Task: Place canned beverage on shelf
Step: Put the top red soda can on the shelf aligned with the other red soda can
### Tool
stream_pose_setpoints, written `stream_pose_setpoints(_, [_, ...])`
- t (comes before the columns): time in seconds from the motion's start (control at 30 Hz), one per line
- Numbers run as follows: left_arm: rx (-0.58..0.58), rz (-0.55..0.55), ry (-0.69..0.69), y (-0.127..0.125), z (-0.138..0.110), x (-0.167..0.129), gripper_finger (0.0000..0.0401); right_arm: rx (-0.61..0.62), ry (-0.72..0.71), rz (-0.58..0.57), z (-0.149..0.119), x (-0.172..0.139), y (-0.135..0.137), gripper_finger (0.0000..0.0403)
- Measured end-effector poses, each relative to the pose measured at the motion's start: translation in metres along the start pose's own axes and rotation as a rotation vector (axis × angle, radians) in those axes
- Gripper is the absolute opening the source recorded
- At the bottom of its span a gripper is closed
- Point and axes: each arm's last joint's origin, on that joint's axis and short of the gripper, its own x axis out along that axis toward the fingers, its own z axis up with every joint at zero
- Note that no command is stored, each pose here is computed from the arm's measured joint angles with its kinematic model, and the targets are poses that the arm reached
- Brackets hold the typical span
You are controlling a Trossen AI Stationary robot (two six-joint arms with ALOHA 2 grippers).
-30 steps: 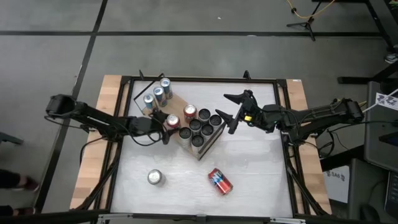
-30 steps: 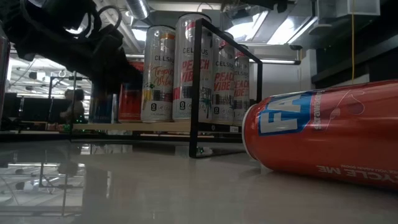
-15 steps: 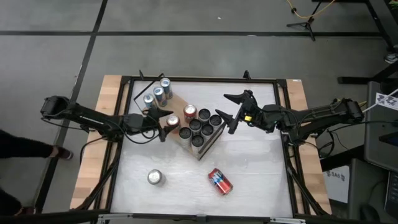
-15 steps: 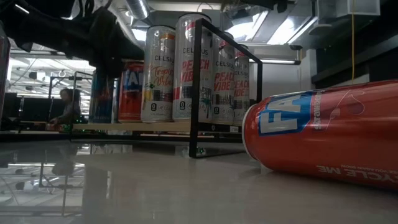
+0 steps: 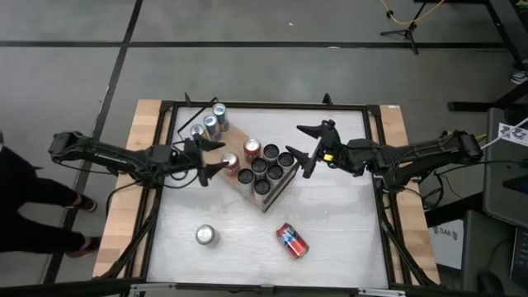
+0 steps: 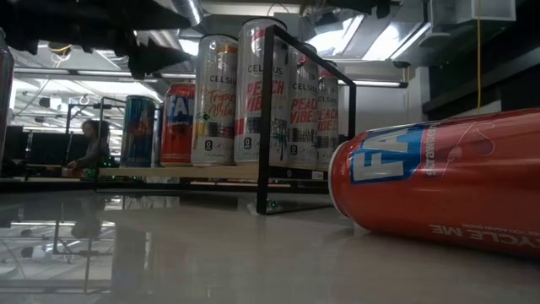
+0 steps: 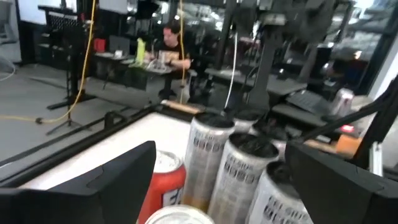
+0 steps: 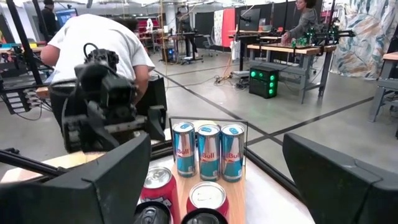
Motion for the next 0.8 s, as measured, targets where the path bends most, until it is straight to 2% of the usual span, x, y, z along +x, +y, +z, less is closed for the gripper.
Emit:
stream_pose_setpoints(0.2, [-0.029,-0.019,-0.057,0.000,0.010,-0.008,0.0350,-0.011,0.017,-0.001,-0.002,0.000,0.000,0.0358])
stream_pose_setpoints(0.33, [-0.038,-0.030,-0.034,0.000,0.010,-0.013,0.0330,-0.015,0.023,-0.002,-0.003,0.000,0.000,0.0358])
stream_pose_setpoints(0.8, [-0.040,-0.086,0.084,-0.003,0.004,-0.033,0.0154,-0.018,0.027,-0.002,-0.003,0.000,0.000,0.0358])
